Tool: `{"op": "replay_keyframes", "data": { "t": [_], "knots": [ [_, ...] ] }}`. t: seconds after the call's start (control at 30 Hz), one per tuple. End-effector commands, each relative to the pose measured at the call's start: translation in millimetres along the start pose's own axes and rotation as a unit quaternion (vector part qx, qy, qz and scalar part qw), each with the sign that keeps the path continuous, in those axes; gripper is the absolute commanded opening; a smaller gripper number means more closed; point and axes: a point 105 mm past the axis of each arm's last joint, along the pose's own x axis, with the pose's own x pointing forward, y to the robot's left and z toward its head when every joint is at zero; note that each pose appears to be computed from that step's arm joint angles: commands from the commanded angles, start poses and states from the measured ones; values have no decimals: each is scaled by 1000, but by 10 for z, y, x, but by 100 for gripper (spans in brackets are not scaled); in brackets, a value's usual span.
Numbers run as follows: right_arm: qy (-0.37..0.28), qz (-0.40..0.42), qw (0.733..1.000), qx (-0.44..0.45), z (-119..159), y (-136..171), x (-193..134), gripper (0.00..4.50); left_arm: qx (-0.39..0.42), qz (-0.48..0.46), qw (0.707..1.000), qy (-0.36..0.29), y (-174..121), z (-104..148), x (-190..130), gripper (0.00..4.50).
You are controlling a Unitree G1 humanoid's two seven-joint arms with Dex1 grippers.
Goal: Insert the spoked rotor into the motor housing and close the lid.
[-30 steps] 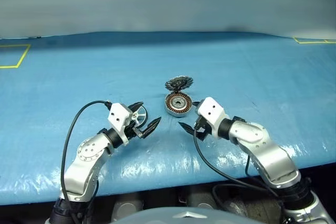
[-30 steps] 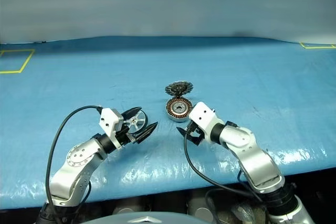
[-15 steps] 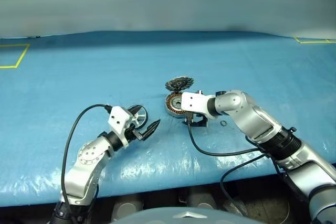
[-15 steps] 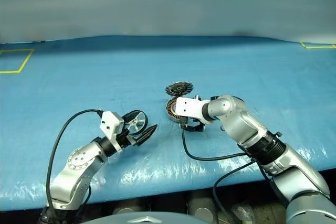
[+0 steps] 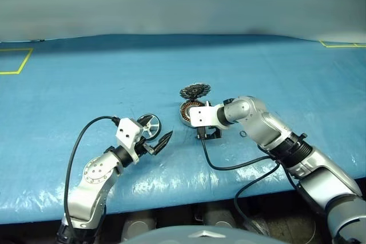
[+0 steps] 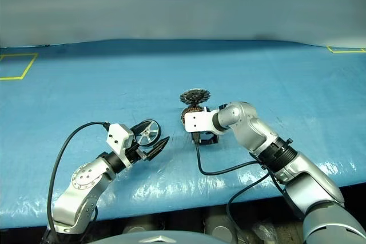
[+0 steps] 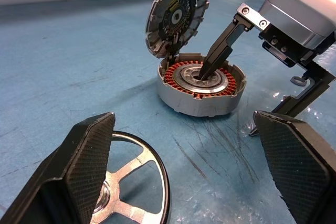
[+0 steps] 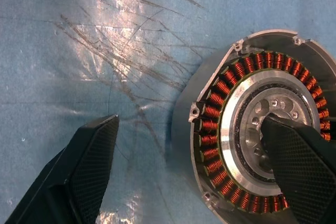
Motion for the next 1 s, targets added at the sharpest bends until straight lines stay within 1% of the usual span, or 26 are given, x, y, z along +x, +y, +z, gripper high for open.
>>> {"op": "replay_keyframes", "data": {
  "t": [0.03, 0.17, 0.3, 0.43, 0.5, 0.63, 0.77, 0.87, 0.93, 1.0],
  "knots": [
    [8, 17, 999, -36, -4, 11, -37, 355, 18, -7, 1000, -24, -45, 131, 11, 450],
    [-1, -5, 1000, -27, 75, -40, -54, 229, 17, -9, 999, -26, -49, 129, 21, 450],
    [-15, 20, 1000, -19, 138, 115, -92, 229, 17, -11, 999, -26, -51, 125, 27, 450],
    [0, 55, 998, -41, 125, 377, -121, 229, 16, -17, 999, -24, -66, 113, 33, 450],
    [-10, 56, 998, -26, 175, 463, -132, 229, 15, -19, 999, -24, -71, 110, 38, 450],
    [-3, 32, 999, -4, 161, 453, -103, 229, 17, -28, 999, -22, -91, 105, 53, 450],
    [-7, 26, 1000, 16, 141, 463, -74, 229, 22, -32, 999, -21, -96, 109, 66, 450],
    [-15, 8, 1000, 24, 152, 417, -80, 316, 24, -36, 999, -21, -98, 112, 71, 450],
    [-28, 25, 998, 40, 188, 461, -122, 373, 25, -36, 999, -21, -92, 119, 75, 450],
    [-48, 36, 997, 51, 250, 489, -194, 441, 25, -36, 999, -22, -88, 126, 78, 450]
  ]
}}
